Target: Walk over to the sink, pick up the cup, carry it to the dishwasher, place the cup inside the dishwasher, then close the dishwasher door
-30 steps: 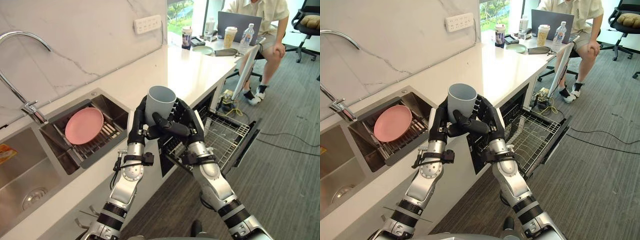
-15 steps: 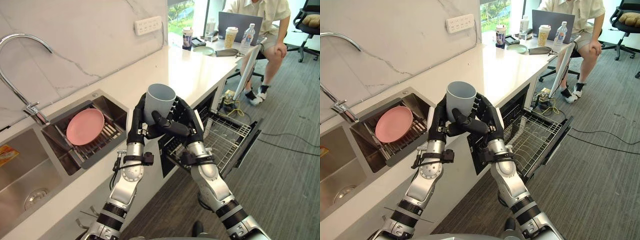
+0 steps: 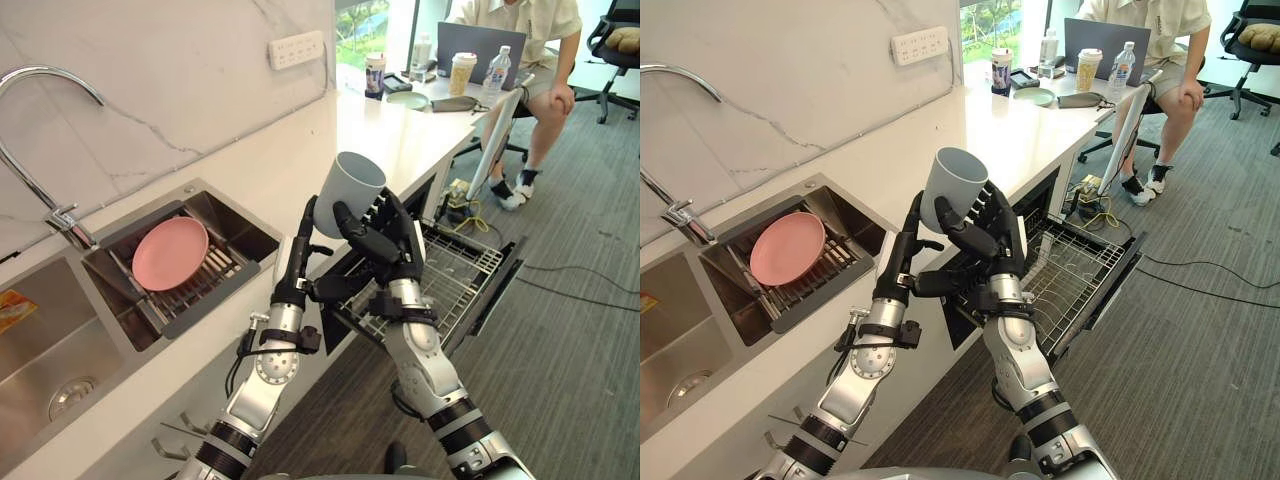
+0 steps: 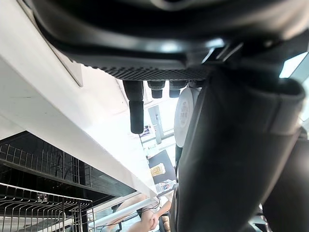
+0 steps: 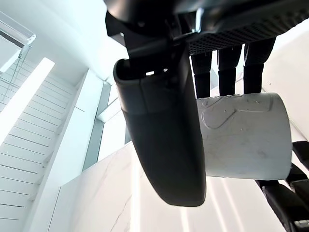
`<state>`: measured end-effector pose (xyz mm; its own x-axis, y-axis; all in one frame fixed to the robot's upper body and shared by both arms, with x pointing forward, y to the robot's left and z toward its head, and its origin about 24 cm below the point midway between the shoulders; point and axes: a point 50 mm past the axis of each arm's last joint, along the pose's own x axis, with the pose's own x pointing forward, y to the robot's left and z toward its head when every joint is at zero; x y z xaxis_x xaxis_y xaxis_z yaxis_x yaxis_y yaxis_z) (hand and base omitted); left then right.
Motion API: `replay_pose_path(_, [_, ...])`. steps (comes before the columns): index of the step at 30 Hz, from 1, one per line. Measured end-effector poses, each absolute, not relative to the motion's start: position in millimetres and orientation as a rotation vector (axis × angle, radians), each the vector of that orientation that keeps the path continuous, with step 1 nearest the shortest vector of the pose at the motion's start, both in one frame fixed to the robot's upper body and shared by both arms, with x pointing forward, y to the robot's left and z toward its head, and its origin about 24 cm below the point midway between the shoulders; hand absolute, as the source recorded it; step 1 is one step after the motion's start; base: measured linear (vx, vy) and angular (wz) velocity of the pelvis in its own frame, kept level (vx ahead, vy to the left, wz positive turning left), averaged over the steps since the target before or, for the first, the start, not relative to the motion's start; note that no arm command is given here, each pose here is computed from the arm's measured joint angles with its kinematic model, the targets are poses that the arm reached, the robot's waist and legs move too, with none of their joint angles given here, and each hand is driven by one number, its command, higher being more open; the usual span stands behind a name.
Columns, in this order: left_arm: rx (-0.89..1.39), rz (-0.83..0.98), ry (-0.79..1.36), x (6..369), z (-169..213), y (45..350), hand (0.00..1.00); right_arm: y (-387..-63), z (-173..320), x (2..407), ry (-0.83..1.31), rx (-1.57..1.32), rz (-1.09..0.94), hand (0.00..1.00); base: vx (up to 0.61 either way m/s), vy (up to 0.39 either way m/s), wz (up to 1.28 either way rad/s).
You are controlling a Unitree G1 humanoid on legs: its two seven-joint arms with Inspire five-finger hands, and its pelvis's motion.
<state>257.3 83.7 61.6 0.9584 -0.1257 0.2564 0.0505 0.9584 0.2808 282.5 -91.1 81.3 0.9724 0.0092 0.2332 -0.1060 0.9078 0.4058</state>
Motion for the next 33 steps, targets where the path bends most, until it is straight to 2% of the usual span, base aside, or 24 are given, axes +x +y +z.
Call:
replay_pose_path(9, [0.284, -0.105, -0.354, 255, 76, 79, 1.00, -100, 90, 283, -0.280, 0.488, -0.058, 0.00, 0.00, 0.000, 0.00])
replay_pose_path(12, [0.211, -0.129, -0.383, 251, 84, 78, 1.00, -124, 105, 284, -0.371, 0.492, -0.202, 0.00, 0.00, 0.000, -0.02])
replay_pose_path(16, [0.102, -0.137, -0.421, 242, 94, 81, 1.00, -176, 132, 275, -0.551, 0.520, -0.445, 0.00, 0.01, 0.005, -0.14])
replay_pose_path(20, [0.025, -0.123, -0.413, 243, 97, 90, 1.00, -244, 141, 248, -0.682, 0.479, -0.740, 0.00, 0.02, 0.025, -0.16])
replay_pose_path(22, [-0.029, -0.130, -0.412, 242, 98, 94, 1.00, -262, 139, 237, -0.695, 0.453, -0.820, 0.00, -0.01, 0.027, -0.12])
replay_pose_path(25, [-0.159, -0.192, -0.419, 237, 103, 99, 1.00, -285, 130, 218, -0.689, 0.415, -0.937, 0.00, -0.03, 0.028, -0.10])
replay_pose_path(27, [-0.283, -0.307, -0.437, 233, 111, 92, 1.00, -293, 122, 208, -0.668, 0.388, -0.981, 0.00, -0.03, 0.021, -0.14])
replay_pose_path(33, [-0.449, -0.577, -0.400, 223, 116, 60, 1.00, -292, 109, 201, -0.615, 0.360, -0.963, 0.00, 0.00, 0.005, -0.03])
